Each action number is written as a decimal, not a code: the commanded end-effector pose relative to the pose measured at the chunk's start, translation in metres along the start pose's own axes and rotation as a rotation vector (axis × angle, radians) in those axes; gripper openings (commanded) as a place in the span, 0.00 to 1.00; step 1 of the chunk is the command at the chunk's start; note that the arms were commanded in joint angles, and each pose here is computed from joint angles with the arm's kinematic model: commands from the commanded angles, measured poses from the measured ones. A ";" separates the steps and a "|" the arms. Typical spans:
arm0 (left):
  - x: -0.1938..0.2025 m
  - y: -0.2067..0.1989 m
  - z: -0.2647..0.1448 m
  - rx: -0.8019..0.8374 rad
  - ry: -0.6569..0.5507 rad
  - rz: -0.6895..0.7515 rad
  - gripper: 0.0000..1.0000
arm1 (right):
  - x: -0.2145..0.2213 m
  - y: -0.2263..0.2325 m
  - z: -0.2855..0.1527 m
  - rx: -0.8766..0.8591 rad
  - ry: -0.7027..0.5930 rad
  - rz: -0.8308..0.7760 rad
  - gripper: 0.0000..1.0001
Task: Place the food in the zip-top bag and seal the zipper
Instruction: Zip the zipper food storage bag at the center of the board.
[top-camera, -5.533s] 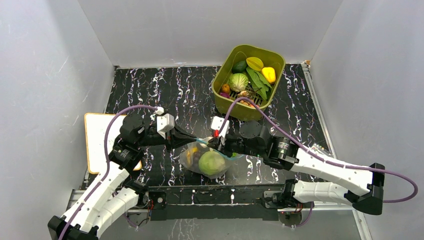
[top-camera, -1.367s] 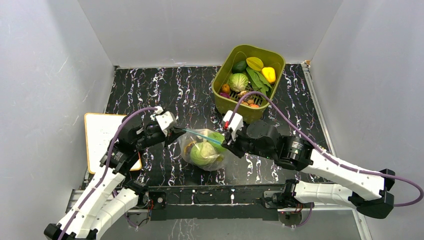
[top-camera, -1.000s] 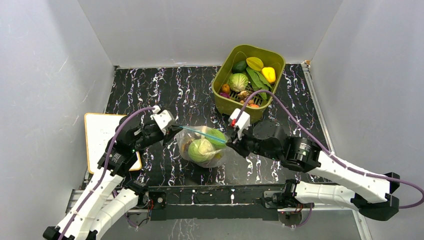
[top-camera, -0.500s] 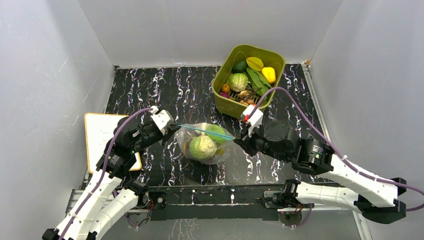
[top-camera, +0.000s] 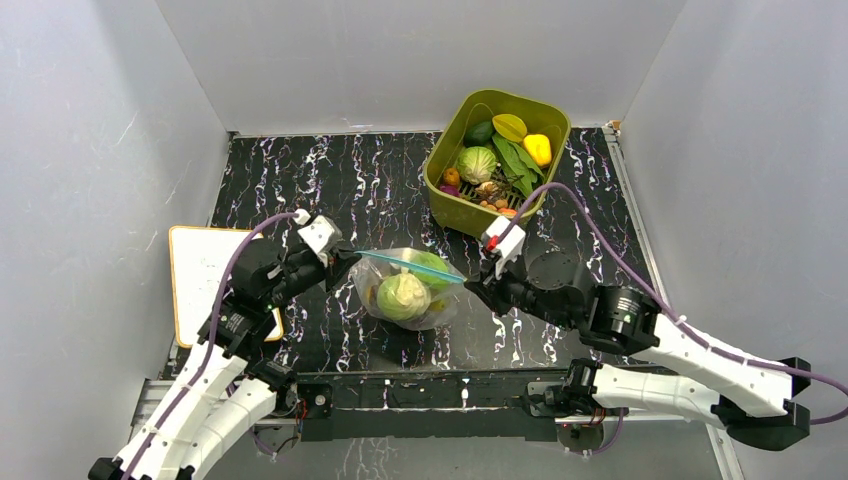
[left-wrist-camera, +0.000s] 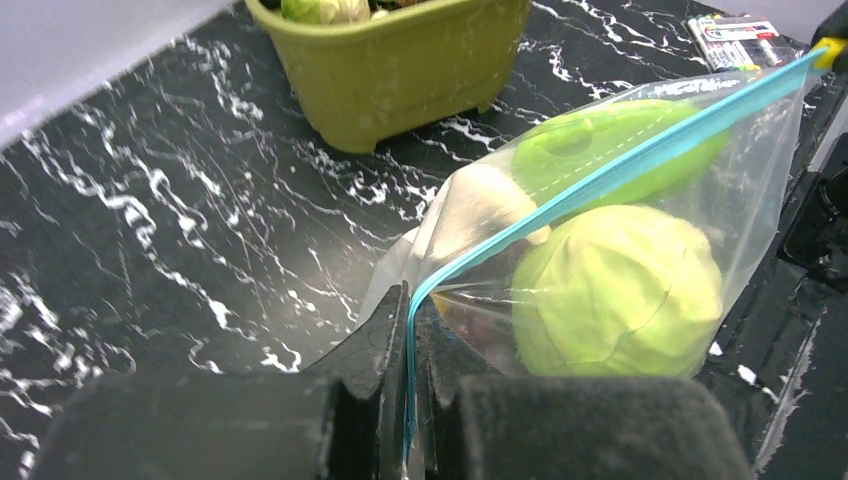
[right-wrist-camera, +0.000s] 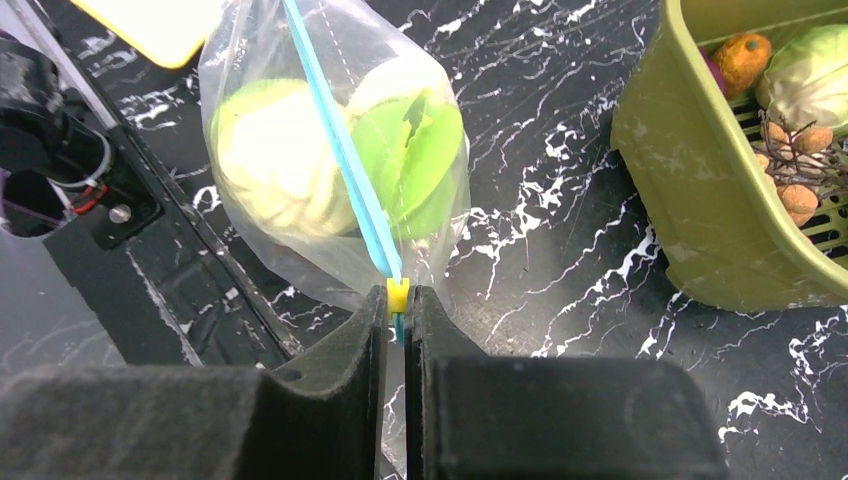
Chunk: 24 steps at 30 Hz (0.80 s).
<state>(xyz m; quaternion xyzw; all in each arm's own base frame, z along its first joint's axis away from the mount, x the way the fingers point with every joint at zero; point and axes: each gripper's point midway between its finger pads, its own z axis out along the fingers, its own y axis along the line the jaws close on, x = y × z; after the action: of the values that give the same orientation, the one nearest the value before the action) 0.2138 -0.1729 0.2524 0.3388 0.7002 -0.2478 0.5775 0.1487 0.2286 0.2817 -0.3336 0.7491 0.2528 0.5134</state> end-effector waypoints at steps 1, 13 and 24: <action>-0.002 0.019 0.002 -0.119 -0.039 -0.139 0.00 | -0.024 -0.010 0.008 0.063 -0.100 -0.001 0.00; 0.048 0.060 0.009 -0.398 0.196 -0.355 0.00 | -0.045 -0.021 0.054 0.189 -0.113 -0.071 0.32; 0.059 0.119 0.006 -0.630 0.238 -0.430 0.00 | -0.054 -0.012 0.035 0.116 -0.191 -0.010 0.75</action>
<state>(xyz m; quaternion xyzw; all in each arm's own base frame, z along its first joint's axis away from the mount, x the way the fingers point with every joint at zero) 0.2772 -0.1152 0.1786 0.0764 0.8655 -0.1302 0.4777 0.1952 0.2578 0.2797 -0.3116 0.7406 0.1887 0.5646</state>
